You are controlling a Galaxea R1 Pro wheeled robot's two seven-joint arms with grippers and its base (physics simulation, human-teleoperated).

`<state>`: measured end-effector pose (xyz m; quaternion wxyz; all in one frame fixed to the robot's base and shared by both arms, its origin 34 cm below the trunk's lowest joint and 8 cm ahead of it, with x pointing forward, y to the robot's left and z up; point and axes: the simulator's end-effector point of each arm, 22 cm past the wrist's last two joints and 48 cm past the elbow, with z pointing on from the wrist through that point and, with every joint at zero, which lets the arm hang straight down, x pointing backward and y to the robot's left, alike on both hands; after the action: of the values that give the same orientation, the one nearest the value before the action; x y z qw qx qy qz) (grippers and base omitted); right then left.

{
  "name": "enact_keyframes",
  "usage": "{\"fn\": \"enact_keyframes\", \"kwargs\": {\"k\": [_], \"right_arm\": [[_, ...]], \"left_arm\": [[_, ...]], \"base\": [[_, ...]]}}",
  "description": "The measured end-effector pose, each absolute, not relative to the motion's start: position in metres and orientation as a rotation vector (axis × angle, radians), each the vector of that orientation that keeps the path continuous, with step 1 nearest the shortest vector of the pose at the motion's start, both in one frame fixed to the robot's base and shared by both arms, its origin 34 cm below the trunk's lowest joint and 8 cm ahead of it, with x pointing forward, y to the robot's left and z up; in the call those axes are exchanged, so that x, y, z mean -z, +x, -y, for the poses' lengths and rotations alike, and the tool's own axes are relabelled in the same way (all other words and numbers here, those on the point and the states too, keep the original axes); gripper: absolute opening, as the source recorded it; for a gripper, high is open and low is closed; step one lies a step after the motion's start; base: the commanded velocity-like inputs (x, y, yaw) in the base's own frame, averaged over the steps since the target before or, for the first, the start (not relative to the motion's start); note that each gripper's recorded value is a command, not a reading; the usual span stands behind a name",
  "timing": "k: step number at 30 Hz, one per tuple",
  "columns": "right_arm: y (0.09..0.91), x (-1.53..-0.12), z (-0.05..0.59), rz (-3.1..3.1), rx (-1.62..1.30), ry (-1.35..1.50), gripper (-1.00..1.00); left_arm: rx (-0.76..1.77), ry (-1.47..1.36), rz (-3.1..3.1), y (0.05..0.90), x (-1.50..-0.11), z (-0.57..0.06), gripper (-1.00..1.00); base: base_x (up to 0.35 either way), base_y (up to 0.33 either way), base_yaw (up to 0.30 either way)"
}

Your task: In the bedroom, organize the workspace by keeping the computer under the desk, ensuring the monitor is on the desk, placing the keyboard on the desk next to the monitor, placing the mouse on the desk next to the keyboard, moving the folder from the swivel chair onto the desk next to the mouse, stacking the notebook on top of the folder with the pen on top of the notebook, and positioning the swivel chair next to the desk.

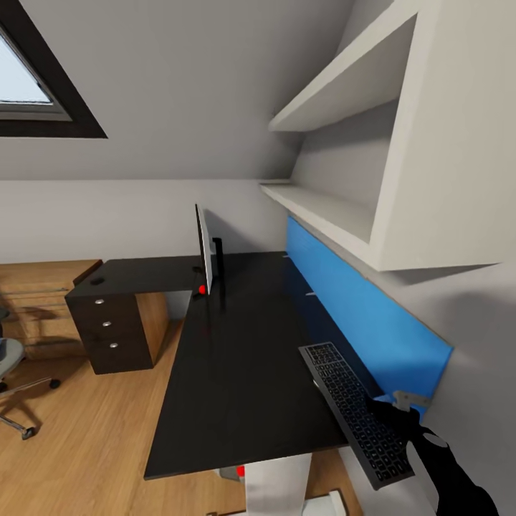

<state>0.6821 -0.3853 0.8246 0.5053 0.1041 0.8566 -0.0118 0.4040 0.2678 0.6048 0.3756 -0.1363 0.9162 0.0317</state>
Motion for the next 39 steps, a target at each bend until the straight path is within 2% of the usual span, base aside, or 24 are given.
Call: {"fn": "enact_keyframes", "kwargs": {"k": [39], "right_arm": [[0.676,-0.778,0.382,-2.151,0.007,0.262,1.0]], "left_arm": [[-0.081,-0.347,-2.344,0.407,-0.572,-0.268,1.0]], "base": [[0.0,0.0,0.0]]}}
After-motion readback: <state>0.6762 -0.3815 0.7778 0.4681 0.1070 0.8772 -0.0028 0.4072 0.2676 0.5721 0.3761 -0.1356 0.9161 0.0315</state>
